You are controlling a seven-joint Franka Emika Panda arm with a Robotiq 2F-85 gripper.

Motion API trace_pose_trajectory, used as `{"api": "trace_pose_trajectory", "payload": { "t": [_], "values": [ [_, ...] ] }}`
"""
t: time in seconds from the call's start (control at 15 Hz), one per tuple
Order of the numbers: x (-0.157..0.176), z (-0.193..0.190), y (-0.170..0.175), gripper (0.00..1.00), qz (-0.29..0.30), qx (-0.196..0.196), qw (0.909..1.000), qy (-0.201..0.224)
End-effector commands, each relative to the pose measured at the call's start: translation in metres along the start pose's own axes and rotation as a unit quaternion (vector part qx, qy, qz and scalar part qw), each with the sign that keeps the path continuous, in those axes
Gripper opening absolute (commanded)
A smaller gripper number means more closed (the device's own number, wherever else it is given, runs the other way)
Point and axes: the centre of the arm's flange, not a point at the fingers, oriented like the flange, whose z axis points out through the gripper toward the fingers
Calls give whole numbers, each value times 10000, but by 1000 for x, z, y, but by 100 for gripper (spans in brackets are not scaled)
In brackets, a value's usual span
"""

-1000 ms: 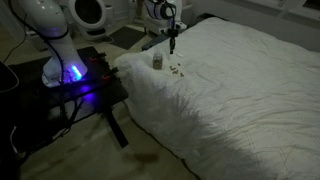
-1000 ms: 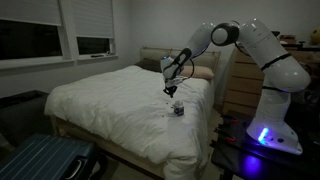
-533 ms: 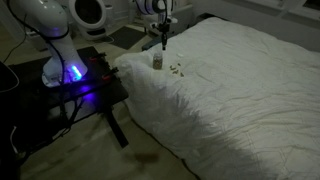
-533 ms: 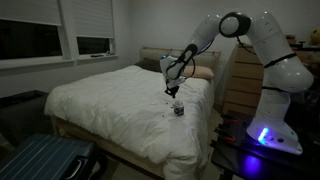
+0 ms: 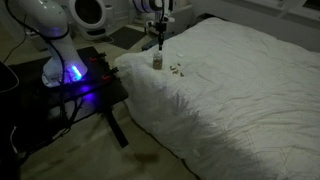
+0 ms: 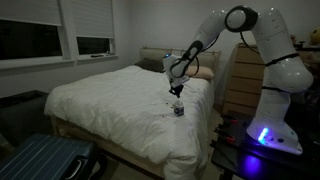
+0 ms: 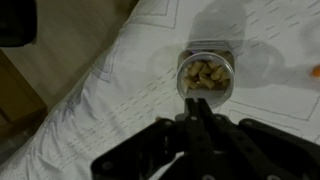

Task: Put the objects on the bed in the jar

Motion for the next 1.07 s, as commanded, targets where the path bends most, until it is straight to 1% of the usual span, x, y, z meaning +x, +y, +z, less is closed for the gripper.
{"api": "trace_pose_trajectory", "payload": {
  "t": [0.0,0.6,1.0],
  "values": [
    [-5,4,6,1,23,-17,9998,-178],
    [-4,35,-5,1,-76,71,9993,-350],
    [-5,48,-13,1,-185,211,9995,-135]
  ]
}}
